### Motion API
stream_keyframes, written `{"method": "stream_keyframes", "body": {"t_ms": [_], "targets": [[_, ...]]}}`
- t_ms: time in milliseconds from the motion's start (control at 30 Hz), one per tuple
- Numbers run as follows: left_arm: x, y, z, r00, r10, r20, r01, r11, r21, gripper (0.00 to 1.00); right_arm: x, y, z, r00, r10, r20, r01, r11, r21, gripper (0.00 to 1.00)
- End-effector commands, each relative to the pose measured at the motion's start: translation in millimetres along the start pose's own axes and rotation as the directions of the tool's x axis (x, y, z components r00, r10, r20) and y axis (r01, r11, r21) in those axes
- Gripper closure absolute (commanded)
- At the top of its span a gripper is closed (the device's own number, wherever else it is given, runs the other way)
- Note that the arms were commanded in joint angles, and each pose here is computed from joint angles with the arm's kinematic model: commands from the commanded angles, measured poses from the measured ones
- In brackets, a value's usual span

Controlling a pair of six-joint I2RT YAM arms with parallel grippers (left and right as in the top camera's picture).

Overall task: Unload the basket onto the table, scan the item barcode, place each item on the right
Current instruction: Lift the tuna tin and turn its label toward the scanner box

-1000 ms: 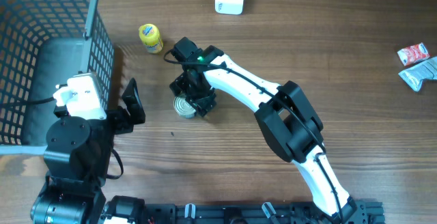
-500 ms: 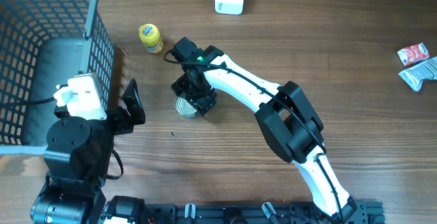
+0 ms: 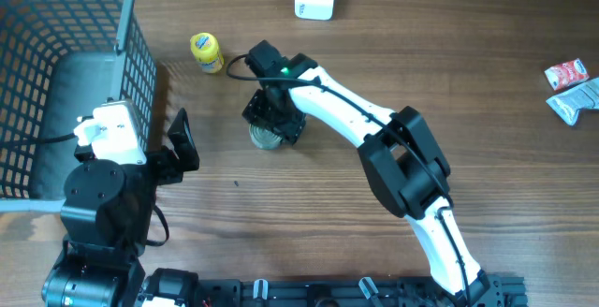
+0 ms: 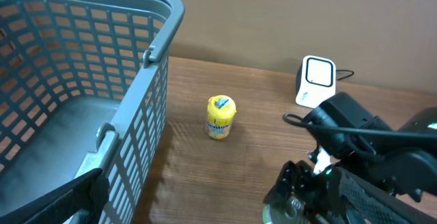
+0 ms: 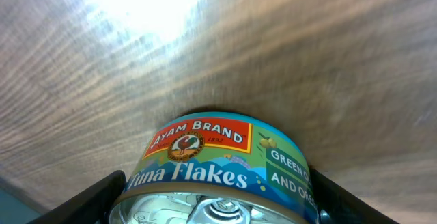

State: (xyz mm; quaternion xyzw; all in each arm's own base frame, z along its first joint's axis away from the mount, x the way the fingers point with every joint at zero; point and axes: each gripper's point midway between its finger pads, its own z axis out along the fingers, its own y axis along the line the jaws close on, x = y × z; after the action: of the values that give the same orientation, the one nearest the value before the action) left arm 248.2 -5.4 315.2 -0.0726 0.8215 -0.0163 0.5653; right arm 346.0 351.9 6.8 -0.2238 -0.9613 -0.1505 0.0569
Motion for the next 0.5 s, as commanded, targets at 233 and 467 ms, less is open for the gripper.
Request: {"method": "stream_keyframes", "body": {"t_ms": [233, 467], "targets": [[-4.4, 0.0, -2.5, 1.0, 0.009, 0.011, -0.009, 1.0, 0.001, 0.0, -42.3, -45.3, 9.0, 0.995, -0.102, 0.009, 0.1, 0.989, 0.105, 0.59], [-4.3, -0.1, -2.5, 1.0, 0.009, 0.011, -0.009, 1.0, 0.001, 0.0, -45.9, -47.2, 5.6, 0.993, -0.121, -0.015, 0.122, 0.989, 0.088, 0.6]]}}
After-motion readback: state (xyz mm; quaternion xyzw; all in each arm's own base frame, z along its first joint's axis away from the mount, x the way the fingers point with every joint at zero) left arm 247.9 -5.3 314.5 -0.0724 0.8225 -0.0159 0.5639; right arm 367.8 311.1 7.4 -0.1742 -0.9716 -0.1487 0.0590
